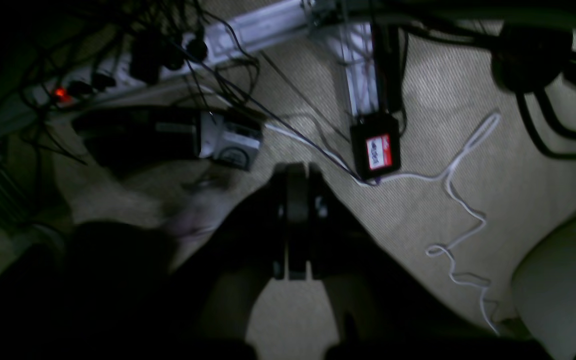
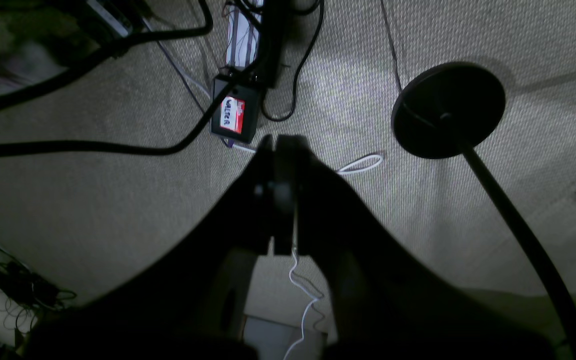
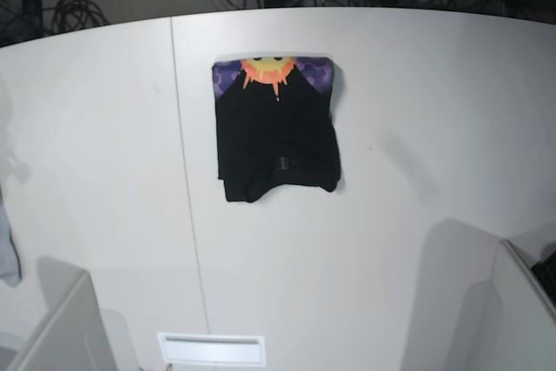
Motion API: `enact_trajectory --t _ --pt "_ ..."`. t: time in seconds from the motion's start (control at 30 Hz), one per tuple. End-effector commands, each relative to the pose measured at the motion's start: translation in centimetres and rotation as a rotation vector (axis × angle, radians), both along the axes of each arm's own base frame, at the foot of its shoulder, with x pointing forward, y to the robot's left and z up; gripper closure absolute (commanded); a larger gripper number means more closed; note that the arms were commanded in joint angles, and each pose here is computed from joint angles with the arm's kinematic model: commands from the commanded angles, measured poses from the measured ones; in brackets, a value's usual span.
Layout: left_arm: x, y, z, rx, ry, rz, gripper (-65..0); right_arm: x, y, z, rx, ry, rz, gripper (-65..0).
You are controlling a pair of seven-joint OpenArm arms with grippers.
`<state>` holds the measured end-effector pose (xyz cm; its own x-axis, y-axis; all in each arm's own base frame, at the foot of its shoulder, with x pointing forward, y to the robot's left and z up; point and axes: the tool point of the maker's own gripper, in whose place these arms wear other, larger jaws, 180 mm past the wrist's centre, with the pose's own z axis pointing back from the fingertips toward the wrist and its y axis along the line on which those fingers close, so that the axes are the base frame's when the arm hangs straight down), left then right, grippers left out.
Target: Fold the T-shirt properly
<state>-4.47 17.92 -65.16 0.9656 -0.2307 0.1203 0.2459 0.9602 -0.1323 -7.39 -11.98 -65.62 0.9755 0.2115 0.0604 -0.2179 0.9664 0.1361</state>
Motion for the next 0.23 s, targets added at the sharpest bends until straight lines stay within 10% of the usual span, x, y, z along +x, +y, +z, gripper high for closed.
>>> enact_trajectory --t 0.0,0.2 --pt "-0.56 0.42 0.10 0.004 0.008 0.000 0.0 -0.72 -0.27 0.08 -0.003 0.011 0.000 0.0" --pt "-0.57 0.30 0.09 0.003 0.007 0.015 0.0 0.09 0.09 0.00 0.002 -0.002 -0.001 0.0"
